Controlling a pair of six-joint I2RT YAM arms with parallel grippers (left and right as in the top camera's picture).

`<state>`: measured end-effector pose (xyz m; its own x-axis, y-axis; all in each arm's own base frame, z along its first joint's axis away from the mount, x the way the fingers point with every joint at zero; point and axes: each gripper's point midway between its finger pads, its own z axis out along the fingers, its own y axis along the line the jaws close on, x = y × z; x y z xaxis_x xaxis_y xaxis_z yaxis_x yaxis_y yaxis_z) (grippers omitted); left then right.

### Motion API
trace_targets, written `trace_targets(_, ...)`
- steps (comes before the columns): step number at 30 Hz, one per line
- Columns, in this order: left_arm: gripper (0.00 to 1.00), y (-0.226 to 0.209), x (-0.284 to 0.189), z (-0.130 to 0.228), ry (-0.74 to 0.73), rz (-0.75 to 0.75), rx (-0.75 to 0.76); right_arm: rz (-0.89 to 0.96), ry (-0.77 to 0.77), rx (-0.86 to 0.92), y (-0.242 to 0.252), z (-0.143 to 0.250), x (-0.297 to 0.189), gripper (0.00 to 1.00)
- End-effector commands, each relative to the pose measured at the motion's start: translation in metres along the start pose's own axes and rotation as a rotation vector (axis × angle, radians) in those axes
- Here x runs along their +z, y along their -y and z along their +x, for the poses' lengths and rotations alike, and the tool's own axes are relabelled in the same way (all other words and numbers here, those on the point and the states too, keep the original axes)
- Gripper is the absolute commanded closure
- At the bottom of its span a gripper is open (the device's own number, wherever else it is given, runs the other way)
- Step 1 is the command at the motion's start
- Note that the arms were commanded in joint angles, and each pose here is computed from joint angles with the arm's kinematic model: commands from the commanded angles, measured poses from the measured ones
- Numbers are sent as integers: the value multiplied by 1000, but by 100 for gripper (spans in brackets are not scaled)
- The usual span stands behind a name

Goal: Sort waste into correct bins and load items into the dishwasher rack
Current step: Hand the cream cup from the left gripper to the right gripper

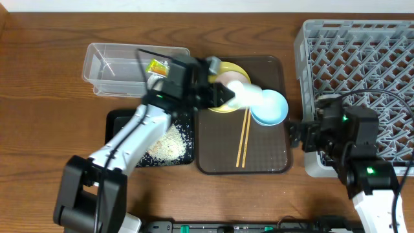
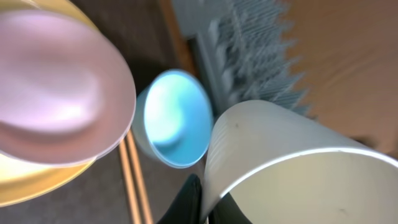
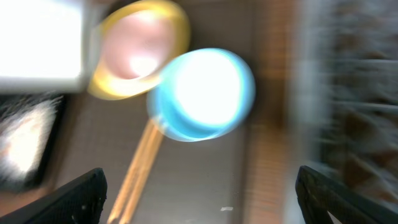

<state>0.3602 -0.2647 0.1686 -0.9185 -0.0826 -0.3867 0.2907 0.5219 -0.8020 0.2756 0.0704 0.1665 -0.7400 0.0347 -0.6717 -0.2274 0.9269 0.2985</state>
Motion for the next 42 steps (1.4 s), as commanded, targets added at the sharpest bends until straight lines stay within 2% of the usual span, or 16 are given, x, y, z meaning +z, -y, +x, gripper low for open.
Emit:
trace_targets(1, 91, 28, -21, -5, -70, 214, -132, -400, -26, -178, -64, 5, -3, 5)
trace_targets(5, 91, 51, -36, 4, -166, 361, -150, -600, -19, -242, -87, 5, 1, 3)
trace_targets(9, 91, 72, -41, 24, -281, 464, -142, -743, 53, -283, -101, -11, 3, 2)
trace_targets(15, 91, 86, -33, 40, -340, 489, -128, -932, 174, -386, -121, -30, -11, 5)
trace_targets(18, 91, 92, -29, 47, -364, 495, -120, -987, 236, -455, -128, -38, -21, 10)
trace_targets(24, 91, 97, -25, 54, -385, 501, -113, -1020, 271, -466, -134, -49, -30, 11)
trace_targets(32, 90, 97, -25, 54, -384, 500, -113, -1019, 277, -472, -134, -50, -30, 43)
trace_targets(34, 83, 96, -25, 53, -378, 496, -112, -1016, 277, -472, -134, -50, -30, 45)
trace_targets(36, 67, 93, -22, 51, -355, 477, -99, -998, 278, -468, -132, -51, -27, 44)
trace_targets(38, 58, 89, -18, 47, -314, 458, -41, -951, 275, -455, -128, -53, -20, 44)
trace_targets(40, 42, 75, -11, 41, -261, 387, -30, -849, 261, -412, -117, -57, -6, 41)
trace_targets(42, 35, 52, -4, 37, -208, 272, -36, -706, 237, -346, -99, -61, 12, 41)
